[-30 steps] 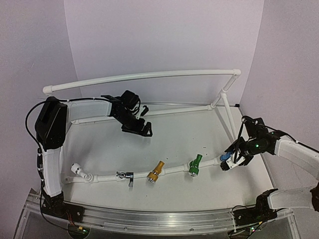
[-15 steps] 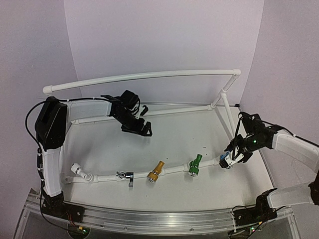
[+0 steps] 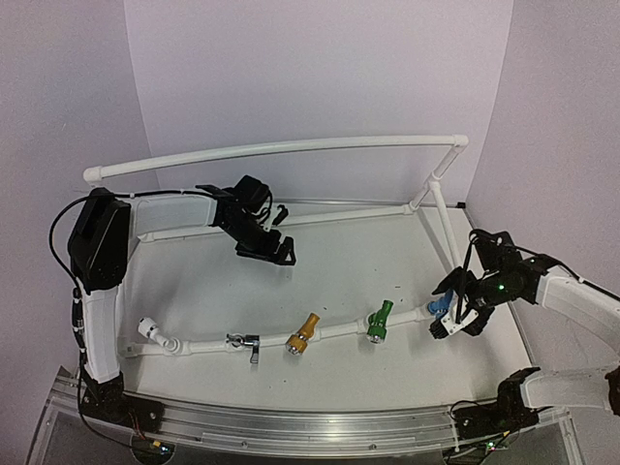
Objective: Install the water faucets
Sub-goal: Screw the water faucet onto the adaptor.
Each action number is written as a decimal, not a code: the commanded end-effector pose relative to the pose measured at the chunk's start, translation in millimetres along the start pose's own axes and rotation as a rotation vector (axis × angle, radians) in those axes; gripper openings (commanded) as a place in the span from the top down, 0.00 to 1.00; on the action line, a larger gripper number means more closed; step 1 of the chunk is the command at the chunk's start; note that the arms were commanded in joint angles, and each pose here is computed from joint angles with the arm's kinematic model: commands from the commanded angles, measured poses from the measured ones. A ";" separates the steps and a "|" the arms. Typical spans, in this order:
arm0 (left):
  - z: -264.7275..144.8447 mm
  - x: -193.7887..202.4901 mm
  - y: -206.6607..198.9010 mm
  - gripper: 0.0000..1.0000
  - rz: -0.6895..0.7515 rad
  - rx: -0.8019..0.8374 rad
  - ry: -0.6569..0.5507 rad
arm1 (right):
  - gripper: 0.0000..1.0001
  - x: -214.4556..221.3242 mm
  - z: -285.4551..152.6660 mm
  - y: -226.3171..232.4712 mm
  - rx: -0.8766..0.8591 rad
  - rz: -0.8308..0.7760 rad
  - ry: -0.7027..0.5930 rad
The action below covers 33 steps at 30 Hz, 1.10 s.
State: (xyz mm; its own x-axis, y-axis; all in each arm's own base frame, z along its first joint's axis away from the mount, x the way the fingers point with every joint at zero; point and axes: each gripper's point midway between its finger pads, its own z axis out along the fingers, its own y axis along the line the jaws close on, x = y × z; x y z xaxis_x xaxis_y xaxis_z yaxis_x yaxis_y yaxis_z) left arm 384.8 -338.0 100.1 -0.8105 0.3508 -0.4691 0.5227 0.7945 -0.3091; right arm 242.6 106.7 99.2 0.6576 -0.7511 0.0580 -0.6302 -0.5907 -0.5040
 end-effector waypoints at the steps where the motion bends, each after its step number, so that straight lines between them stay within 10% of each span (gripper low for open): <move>1: -15.0 -14.3 -5.3 0.02 -0.005 0.016 -0.053 | 0.07 -10.4 1.7 9.0 0.003 -0.324 -0.037; 22: -17.5 -11.5 -4.8 0.02 -0.010 0.014 -0.056 | 0.32 -32.3 2.3 -8.6 0.019 -0.493 -0.139; 33: -16.0 -8.6 -4.0 0.02 -0.015 0.015 -0.056 | 0.43 -31.9 3.2 -31.6 0.015 -0.284 -0.132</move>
State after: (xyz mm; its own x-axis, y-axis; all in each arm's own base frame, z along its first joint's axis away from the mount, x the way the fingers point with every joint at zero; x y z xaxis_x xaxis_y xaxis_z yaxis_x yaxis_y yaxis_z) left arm 380.4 -334.7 90.8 -0.8272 0.3409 -0.4468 0.5024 0.8047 -0.3162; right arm 232.3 139.2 92.5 0.7456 -0.6661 -0.0188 -0.5959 -0.6538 -0.4664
